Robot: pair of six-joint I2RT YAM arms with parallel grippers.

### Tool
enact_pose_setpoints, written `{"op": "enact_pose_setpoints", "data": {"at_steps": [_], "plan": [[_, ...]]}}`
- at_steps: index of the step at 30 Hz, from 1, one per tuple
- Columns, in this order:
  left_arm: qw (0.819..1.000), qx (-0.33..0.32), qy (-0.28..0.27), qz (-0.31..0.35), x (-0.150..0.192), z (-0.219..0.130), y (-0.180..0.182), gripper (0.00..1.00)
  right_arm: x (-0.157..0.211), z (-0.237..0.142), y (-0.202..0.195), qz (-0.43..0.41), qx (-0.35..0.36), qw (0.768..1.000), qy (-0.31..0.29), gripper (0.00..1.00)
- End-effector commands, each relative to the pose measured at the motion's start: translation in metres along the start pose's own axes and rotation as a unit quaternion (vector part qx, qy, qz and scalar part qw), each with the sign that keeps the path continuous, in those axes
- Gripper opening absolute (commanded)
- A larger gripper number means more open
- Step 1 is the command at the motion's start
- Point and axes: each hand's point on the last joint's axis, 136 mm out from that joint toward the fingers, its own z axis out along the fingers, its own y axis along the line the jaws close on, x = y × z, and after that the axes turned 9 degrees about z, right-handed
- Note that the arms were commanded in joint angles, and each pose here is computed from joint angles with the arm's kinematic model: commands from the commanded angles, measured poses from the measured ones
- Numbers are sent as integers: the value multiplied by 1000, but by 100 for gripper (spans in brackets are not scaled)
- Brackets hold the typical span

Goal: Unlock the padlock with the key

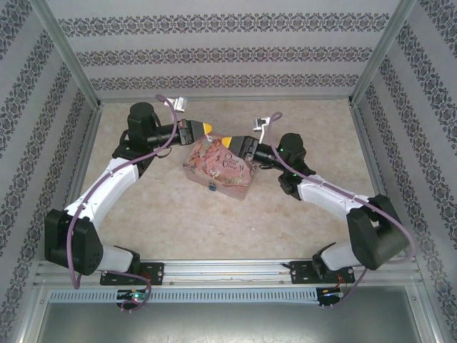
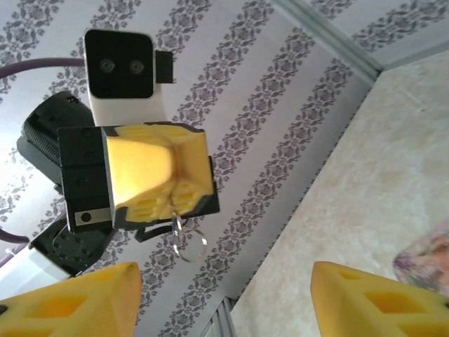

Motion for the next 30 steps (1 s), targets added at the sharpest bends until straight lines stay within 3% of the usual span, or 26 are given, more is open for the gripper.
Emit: {"op": "enact_pose_setpoints", "data": {"at_steps": [1, 14, 25, 30], "plan": [[999, 18, -11, 30, -8, -8, -14, 0, -5, 13, 31, -34, -51, 998, 5, 62], [999, 18, -13, 26, -9, -7, -11, 0, 1, 34, 27, -21, -57, 998, 30, 50], [999, 19, -12, 28, -11, -4, -9, 0, 4, 38, 25, -16, -56, 998, 38, 30], [999, 16, -14, 28, -12, -3, -8, 0, 6, 39, 27, -15, -59, 997, 44, 25]]}}
